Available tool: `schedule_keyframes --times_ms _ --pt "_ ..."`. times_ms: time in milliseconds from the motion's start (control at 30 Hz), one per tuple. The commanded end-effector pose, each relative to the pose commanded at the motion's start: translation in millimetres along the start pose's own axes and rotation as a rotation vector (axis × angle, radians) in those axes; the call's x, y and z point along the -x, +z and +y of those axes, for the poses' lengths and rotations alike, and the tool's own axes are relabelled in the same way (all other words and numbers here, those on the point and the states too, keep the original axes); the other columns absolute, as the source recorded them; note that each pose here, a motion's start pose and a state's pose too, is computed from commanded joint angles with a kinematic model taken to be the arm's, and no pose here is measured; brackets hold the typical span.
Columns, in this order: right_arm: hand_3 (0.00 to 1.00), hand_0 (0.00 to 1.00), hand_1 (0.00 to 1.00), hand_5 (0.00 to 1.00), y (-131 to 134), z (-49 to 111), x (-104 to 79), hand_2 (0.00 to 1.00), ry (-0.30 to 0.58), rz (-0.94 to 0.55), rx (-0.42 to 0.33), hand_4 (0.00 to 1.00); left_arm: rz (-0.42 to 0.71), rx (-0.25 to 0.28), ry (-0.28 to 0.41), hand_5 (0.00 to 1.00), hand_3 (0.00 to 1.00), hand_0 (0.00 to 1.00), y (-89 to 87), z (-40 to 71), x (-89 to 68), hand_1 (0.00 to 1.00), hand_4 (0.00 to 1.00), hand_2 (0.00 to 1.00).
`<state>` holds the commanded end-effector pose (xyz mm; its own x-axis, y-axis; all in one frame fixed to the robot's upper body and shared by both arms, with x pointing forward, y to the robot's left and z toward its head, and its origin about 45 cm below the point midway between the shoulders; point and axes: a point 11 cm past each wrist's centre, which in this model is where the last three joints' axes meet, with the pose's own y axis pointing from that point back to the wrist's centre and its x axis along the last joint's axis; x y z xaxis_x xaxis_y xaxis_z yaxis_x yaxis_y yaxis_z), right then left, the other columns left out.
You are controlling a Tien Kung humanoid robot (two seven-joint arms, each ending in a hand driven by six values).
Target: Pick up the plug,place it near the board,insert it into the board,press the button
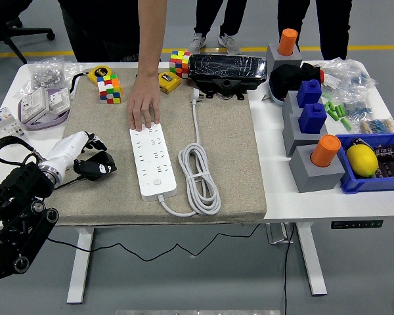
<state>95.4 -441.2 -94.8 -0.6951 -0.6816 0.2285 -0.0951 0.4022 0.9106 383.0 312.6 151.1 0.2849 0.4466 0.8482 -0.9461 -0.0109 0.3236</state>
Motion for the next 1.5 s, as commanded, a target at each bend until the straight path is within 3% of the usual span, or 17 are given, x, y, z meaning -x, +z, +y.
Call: schedule_keyframes --times_ms 300,333,433,500,533,700,733,900,1033,1100,1133,1300,1333,1500 --pt "0.777 0.802 0.744 0.998 -3 0.3 1.7 0.734 -0.002 0.0 -0.007 0.998 0.009 0.026 0.01 0.337 0.623 0.665 7.9 2.6 -9.3 0.761 0.995 0.744" --pt "0.777 0.801 0.744 0.998 -4 0.4 2.1 0.734 -0.003 0.001 -0.007 0.998 0.025 0.042 0.02 0.459 0.81 0.816 10.8 3.5 -12.1 0.89 0.998 0.875" --pt "0.777 0.801 0.744 0.998 -4 0.4 2.1 0.734 -0.003 0.003 -0.007 0.998 0.084 0.082 0.045 0.459 0.81 0.816 16.0 6.2 -17.3 0.89 0.998 0.875" --pt "0.777 0.801 0.744 0.998 -3 0.4 1.8 0.734 -0.002 0.004 -0.006 0.998 0.171 0.124 0.075 0.459 0.81 0.816 19.8 9.8 -20.7 0.89 0.998 0.875" --pt "0.777 0.801 0.744 0.998 -3 0.4 1.8 0.734 -0.002 0.003 -0.006 0.998 0.205 0.136 0.079 0.934 0.998 0.998 20.8 10.7 -21.2 0.998 0.998 0.998" --pt "0.777 0.801 0.744 0.998 0 0.1 0.5 0.734 0.002 0.004 0.003 0.998 0.467 0.297 0.152 0.934 0.998 0.998 35.0 23.7 -28.4 0.998 0.998 0.998" --pt "0.776 0.801 0.744 0.998 0 0.1 0.5 0.734 0.001 0.004 0.003 0.998 0.513 0.324 0.159 0.998 0.998 0.998 37.1 25.4 -30.0 0.998 0.998 0.998" --pt "0.776 0.801 0.744 0.998 3 0.0 0.7 0.734 0.001 0.01 0.012 0.998 0.772 0.447 0.126 0.998 0.998 0.998 42.4 31.4 -29.4 0.998 0.998 0.998" --pt "0.777 0.801 0.744 0.998 4 0.1 1.0 0.733 0.002 0.009 0.01 0.998 0.946 0.501 0.103 0.998 0.998 0.998 38.6 33.1 -33.8 0.998 0.998 0.998" --pt "0.777 0.801 0.744 0.998 3 0.1 1.3 0.733 0.002 0.01 0.009 0.998 1.031 0.511 0.126 0.998 0.998 0.998 31.3 31.8 -39.9 0.998 0.998 0.998" --pt "0.777 0.801 0.745 0.998 3 0.2 1.4 0.733 0.002 0.011 0.009 0.998 1.076 0.514 0.14 0.998 0.797 0.734 27.9 31.1 -42.5 0.797 0.998 0.77" --pt "0.777 0.801 0.745 0.998 2 0.2 1.4 0.733 0.003 0.009 0.009 0.998 1.286 0.487 0.195 0.998 0.797 0.734 5.1 22.9 -57.2 0.797 0.998 0.77" --pt "0.778 0.802 0.744 0.998 1 0.2 1.1 0.733 0.004 0.009 0.009 0.998 1.321 0.478 0.197 0.998 0.226 0.272 0.3 20.3 -59.5 0.198 0.998 0.233" --pt "0.778 0.802 0.744 0.998 2 0.0 -1.1 0.733 0.01 0.006 0.011 0.998 1.528 0.42 0.23 0.998 0.226 0.272 -24.1 8.4 -64.2 0.198 0.998 0.233"
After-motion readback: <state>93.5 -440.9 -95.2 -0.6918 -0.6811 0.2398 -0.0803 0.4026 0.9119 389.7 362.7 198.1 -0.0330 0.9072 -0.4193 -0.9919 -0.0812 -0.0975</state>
